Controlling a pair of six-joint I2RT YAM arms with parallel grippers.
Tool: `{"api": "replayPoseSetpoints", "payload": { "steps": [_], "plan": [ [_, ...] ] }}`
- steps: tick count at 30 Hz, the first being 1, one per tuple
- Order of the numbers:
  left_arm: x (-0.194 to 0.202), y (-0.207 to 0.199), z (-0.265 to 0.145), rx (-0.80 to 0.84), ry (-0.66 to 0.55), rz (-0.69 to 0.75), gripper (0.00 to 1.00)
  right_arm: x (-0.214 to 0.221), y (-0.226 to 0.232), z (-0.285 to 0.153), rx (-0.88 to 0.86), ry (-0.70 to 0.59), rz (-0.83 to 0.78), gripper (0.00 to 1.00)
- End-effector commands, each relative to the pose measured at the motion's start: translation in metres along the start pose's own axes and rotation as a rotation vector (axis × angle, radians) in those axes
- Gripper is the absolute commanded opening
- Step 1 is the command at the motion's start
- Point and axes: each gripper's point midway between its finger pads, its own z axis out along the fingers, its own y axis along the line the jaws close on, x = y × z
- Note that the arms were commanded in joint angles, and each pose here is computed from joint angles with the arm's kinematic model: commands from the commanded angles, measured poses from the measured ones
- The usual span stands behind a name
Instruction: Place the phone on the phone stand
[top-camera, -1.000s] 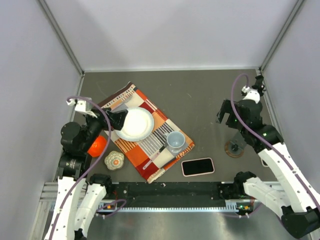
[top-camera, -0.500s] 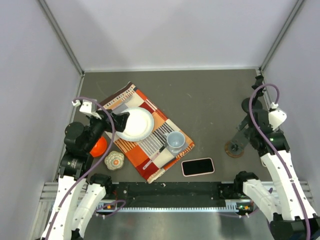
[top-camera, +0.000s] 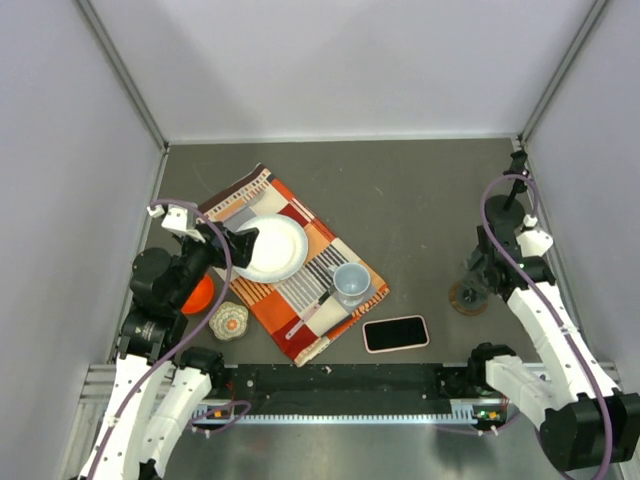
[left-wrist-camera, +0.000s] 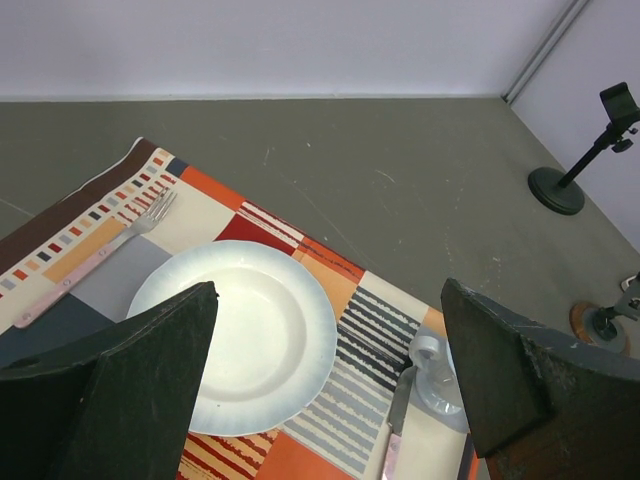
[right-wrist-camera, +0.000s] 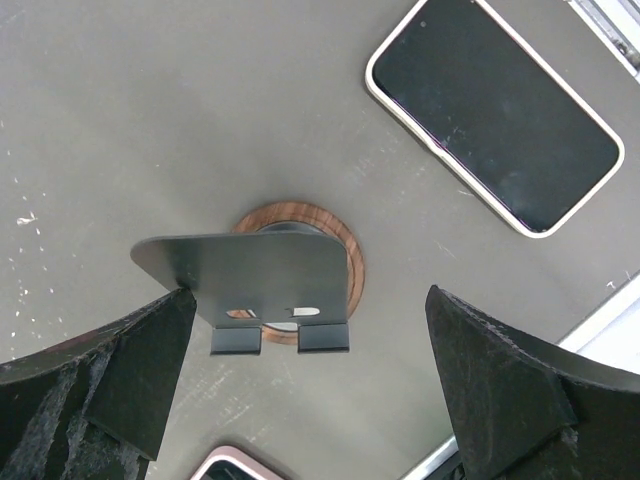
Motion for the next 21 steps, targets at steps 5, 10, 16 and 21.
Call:
{"api": "replayPoseSetpoints", "payload": {
  "steps": [5,10,16,21],
  "plan": [
    [-0.002,-0.002,0.000,0.012,-0.017,0.020,0.99,-0.008,0.011,0.012,-0.025,-0.068,0.020,0.94],
    [0.001,-0.003,0.000,0.018,-0.011,0.016,0.98,-0.012,0.036,0.004,-0.101,-0.096,-0.043,0.99],
    [0.002,-0.003,-0.001,0.022,-0.011,0.013,0.98,-0.016,0.039,0.005,-0.068,-0.103,0.023,0.99],
    [0.003,-0.004,-0.001,0.027,-0.008,0.013,0.98,-0.025,0.026,0.005,0.025,-0.147,0.147,0.99]
  ]
}}
